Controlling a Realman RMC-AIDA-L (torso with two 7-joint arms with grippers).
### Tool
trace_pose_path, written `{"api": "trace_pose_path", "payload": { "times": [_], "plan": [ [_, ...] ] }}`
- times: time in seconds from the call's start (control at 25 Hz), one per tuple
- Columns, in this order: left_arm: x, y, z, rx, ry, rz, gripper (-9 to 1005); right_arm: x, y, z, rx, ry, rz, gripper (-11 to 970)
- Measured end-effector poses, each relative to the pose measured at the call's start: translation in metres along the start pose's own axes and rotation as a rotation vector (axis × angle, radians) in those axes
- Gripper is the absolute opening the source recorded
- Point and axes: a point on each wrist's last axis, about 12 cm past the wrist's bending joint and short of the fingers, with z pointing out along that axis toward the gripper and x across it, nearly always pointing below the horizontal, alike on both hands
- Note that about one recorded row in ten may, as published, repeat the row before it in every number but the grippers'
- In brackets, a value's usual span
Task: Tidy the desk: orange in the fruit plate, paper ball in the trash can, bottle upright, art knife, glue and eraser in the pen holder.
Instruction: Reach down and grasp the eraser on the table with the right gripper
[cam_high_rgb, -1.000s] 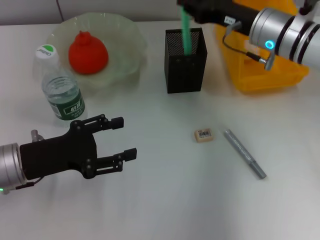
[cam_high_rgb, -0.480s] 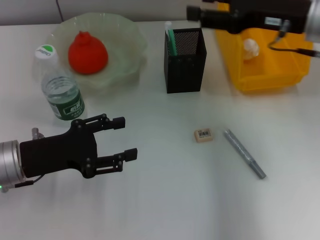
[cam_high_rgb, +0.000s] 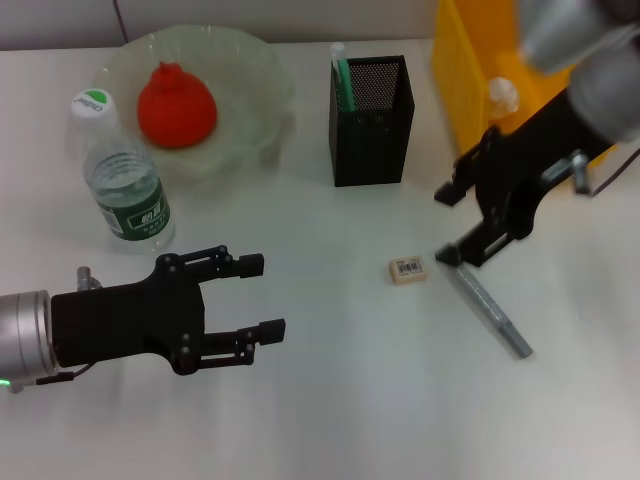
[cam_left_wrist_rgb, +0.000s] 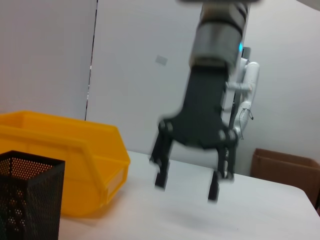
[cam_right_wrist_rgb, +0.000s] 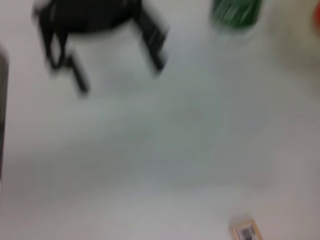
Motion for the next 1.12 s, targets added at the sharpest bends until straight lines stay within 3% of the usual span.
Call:
{"api": "trace_pose_path", "payload": {
  "times": [0.12, 0.32, 0.52, 1.04, 1.12],
  "plan": [
    [0.001, -0.001, 0.0, -0.001, 0.0, -0.008, 774, -0.011, -0.001, 0.037, -0.016, 0.125, -0.071, 710],
    [0.002, -0.003, 0.002, 0.007, -0.004, -0.013, 774, -0.016, -0.012, 0.066, 0.015, 0.099, -0.087, 698],
    [0.003, -0.004, 0.005, 0.007, -0.008, -0.013, 774, -0.013, -0.016, 0.083, 0.006, 0.054, -0.082, 686],
    [0.002, -0.002, 0.008, 0.004, -0.009, -0.013, 774, -0.004, -0.018, 0.093, 0.026, 0.075, -0.075, 654],
    [0.002, -0.002, 0.008, 0.001, -0.009, -0.013, 774, -0.003, -0.018, 0.096, 0.031, 0.087, -0.082, 584]
  ]
}}
